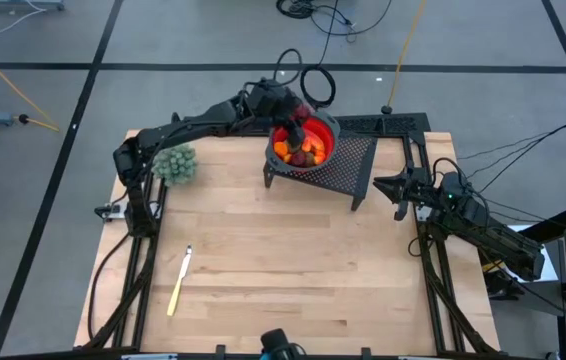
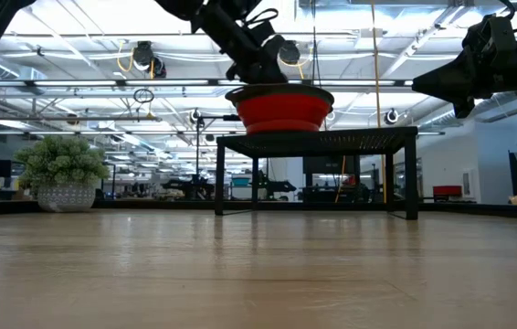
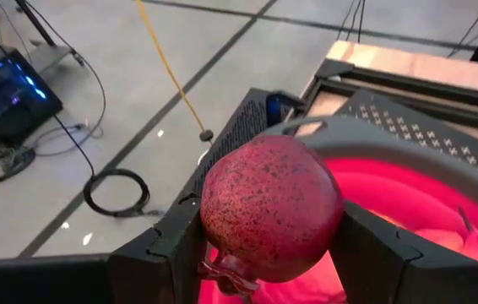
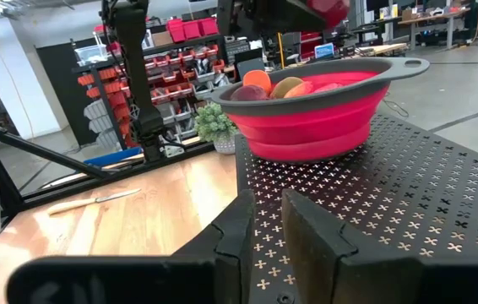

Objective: Pick & Place Fruit
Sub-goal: Put the pomegranate into the red strainer bowl on the shelf

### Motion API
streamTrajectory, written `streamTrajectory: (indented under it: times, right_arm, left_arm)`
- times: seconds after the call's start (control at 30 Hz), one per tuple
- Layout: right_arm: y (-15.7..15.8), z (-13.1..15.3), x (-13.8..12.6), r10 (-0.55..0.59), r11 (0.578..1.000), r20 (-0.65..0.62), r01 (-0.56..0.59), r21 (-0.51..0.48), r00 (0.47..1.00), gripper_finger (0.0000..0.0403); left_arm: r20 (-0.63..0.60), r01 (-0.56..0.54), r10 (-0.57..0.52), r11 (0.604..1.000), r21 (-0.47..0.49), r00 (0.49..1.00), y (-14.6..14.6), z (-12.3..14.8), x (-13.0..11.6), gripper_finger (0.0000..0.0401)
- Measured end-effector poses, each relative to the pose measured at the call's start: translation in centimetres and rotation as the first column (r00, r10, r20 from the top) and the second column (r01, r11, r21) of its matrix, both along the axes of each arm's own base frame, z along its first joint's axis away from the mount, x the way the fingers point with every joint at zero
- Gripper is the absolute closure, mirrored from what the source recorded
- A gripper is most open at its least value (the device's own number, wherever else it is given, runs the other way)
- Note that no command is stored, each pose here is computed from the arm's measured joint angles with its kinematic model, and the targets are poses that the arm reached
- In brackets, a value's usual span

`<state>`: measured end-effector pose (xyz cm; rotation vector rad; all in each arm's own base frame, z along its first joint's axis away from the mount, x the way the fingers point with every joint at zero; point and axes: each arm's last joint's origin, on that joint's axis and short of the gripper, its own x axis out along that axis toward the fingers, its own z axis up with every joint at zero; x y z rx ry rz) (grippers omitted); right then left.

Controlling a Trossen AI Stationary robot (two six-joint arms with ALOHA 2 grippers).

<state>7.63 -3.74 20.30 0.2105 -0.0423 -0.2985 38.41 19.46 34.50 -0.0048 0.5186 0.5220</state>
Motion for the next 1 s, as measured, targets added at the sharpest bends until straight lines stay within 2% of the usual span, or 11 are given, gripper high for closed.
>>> streamTrajectory:
  times: [0.4,0.7,1.0]
  right_arm:
    - [0.0,0.0,0.0,-0.002,1.000,0.000,0.002,0.000,1.000,0.0348]
    - [0.0,0.0,0.0,-0.002,1.000,0.000,0.002,0.000,1.000,0.0348]
    - [0.0,0.0,0.0,-0.002,1.000,0.000,0.002,0.000,1.000,0.0348]
  left_arm:
    - [-0.072,0.011,-0.016,0.997,-0.073,0.997,-0.2,-0.8,-0.5,0.0192]
    - [-0.089,-0.047,0.033,0.986,-0.159,0.995,0.8,-1.3,-1.3,0.0192]
    - [-0.092,-0.056,0.041,0.984,-0.170,0.995,0.8,-1.3,-1.4,0.0192]
